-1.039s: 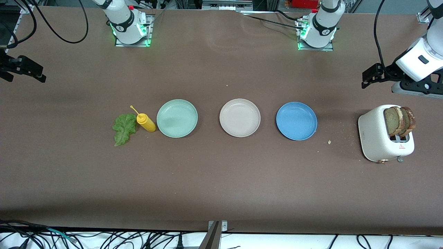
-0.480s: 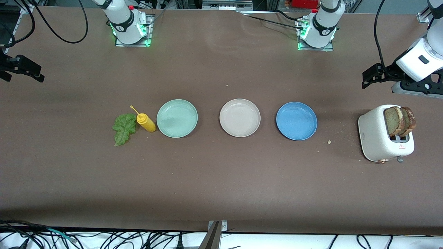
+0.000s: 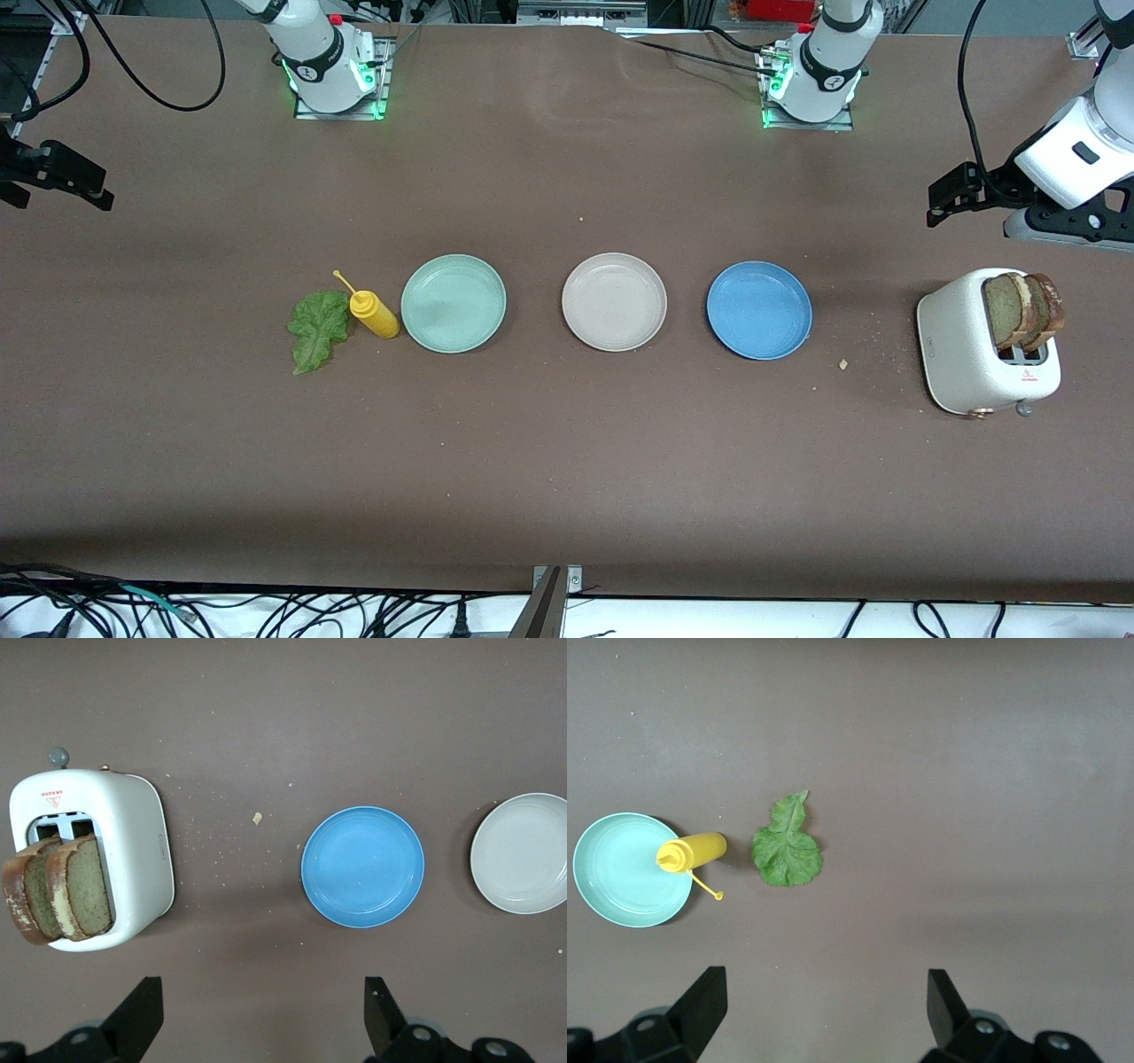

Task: Make sandwich in beige plate with both arms

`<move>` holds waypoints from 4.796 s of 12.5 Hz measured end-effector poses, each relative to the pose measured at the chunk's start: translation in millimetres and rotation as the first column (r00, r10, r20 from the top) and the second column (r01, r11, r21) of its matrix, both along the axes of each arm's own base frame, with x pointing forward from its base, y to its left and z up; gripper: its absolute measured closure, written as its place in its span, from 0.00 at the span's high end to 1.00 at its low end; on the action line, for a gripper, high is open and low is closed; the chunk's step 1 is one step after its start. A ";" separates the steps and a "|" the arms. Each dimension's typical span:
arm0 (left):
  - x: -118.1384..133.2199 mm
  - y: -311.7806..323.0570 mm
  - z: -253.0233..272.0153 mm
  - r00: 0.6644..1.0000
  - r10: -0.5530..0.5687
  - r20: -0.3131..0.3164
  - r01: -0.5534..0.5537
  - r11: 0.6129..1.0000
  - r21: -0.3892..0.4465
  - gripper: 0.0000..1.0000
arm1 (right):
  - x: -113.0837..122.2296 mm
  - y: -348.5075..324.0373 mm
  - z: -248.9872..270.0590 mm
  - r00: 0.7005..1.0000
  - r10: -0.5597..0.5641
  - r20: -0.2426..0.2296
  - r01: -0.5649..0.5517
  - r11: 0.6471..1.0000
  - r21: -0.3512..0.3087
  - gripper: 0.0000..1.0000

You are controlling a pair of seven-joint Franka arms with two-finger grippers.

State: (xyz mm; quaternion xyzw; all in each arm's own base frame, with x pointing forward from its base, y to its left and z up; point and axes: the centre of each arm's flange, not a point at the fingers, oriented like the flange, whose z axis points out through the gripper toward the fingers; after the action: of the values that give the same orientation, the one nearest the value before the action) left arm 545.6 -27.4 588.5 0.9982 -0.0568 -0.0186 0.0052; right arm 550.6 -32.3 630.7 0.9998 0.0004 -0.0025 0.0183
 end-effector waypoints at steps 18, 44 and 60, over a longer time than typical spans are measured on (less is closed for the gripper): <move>0.0 0.1 0.0 1.000 0.000 0.000 0.000 1.000 0.000 1.00 | -0.2 0.0 -0.1 1.000 0.000 -0.001 0.000 1.000 0.000 1.00; 0.0 0.9 0.0 1.000 0.001 0.000 -0.001 1.000 0.000 1.00 | -1.3 -12.5 4.2 1.000 -0.022 0.005 0.022 1.000 0.000 1.00; 0.1 4.0 0.0 1.000 0.004 0.000 -0.004 1.000 0.000 1.00 | -2.0 -12.4 3.7 1.000 -0.023 -0.002 0.023 1.000 0.000 1.00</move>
State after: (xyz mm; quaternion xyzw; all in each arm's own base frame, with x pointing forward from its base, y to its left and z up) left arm 545.7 -23.4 588.4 0.9983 -0.0546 -0.0188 0.0054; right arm 548.5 -44.8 634.5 0.9998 -0.0109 -0.0035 0.0181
